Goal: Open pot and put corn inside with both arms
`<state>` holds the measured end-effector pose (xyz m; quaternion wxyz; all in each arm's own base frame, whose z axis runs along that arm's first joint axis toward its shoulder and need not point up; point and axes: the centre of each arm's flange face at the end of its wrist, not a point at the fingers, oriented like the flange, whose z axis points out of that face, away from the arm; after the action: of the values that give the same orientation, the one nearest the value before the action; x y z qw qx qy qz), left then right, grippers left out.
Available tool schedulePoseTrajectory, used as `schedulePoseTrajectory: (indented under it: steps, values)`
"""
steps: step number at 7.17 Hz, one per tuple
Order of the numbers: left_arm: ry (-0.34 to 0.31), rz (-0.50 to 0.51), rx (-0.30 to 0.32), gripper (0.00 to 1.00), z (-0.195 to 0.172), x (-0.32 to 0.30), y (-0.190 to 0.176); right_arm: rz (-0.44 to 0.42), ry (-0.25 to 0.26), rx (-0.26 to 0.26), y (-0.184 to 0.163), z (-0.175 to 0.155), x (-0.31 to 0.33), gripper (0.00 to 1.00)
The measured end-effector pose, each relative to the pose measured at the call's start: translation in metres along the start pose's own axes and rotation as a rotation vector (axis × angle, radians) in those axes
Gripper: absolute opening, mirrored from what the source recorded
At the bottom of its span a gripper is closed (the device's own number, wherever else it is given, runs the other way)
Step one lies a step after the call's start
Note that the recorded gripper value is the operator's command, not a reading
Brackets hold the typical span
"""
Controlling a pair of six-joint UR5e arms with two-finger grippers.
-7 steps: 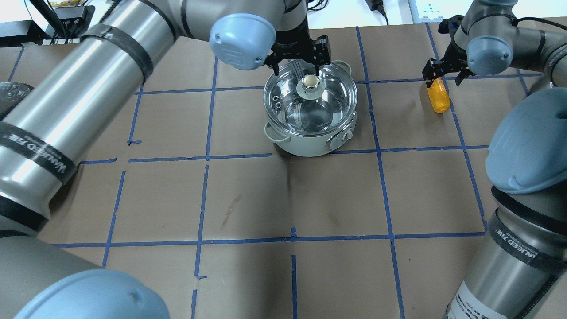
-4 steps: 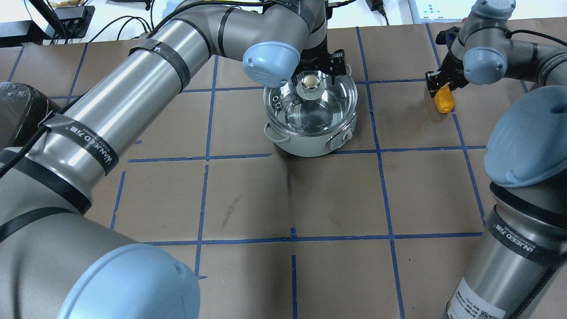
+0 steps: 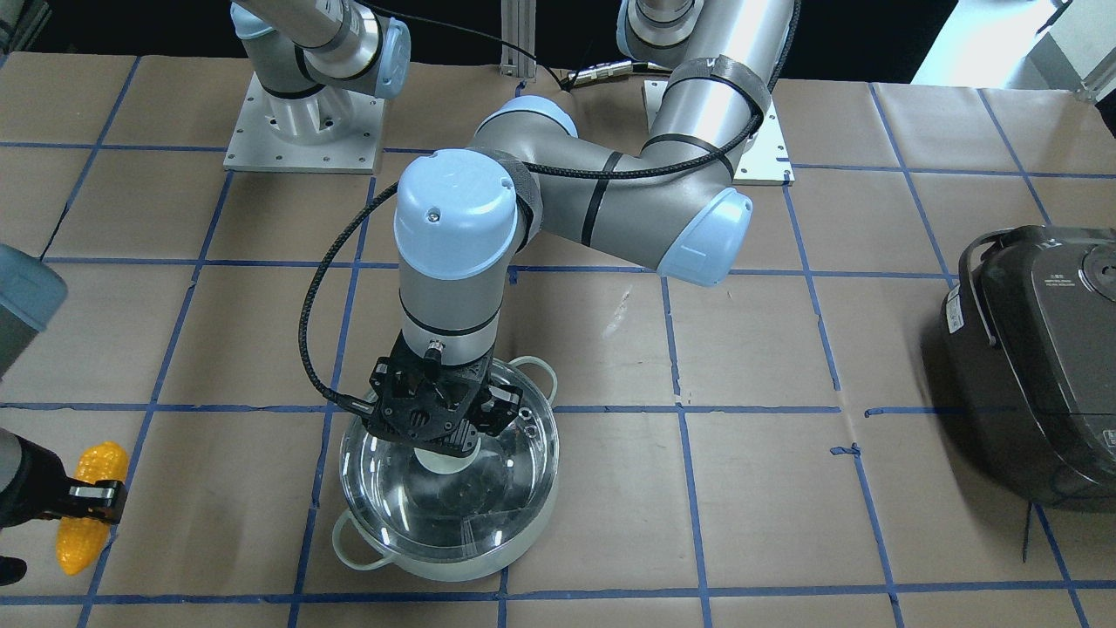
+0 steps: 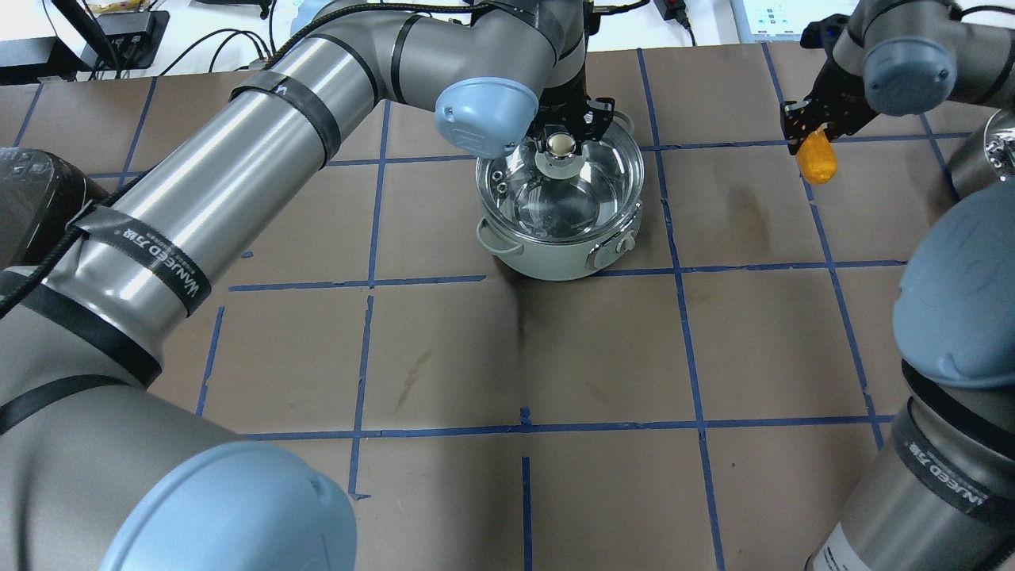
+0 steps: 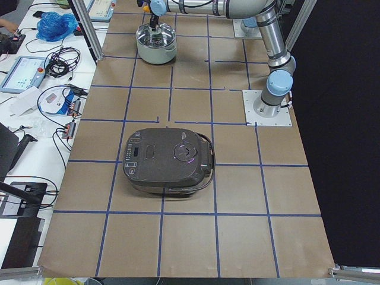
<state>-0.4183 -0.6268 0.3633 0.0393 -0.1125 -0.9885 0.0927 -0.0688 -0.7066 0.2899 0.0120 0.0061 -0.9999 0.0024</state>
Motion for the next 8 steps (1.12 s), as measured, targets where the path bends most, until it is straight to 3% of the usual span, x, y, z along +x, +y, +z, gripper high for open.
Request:
schedulePoseTrajectory:
  steps: [2, 3, 5, 6, 8]
  values:
    - [-0.046, 0.049, 0.044, 0.02, -0.059, -0.016, 0.003, -0.007, 0.004, 0.013, 0.033, -0.080, -0.022, 0.08]
    - [-0.062, 0.056, 0.033, 0.02, -0.100, -0.043, 0.005, -0.014, 0.006, 0.023, 0.041, -0.098, -0.048, 0.08]
    - [-0.098, 0.042, -0.034, 0.03, -0.153, -0.152, 0.010, -0.050, 0.000, 0.036, 0.042, -0.099, -0.159, 0.09]
    - [-0.108, 0.003, -0.085, 0.03, -0.150, -0.221, 0.012, -0.040, -0.004, 0.049, 0.039, -0.084, -0.217, 0.09]
    - [-0.102, 0.018, -0.152, 0.03, -0.110, -0.344, 0.023, -0.035, -0.006, 0.097, 0.034, -0.057, -0.325, 0.09]
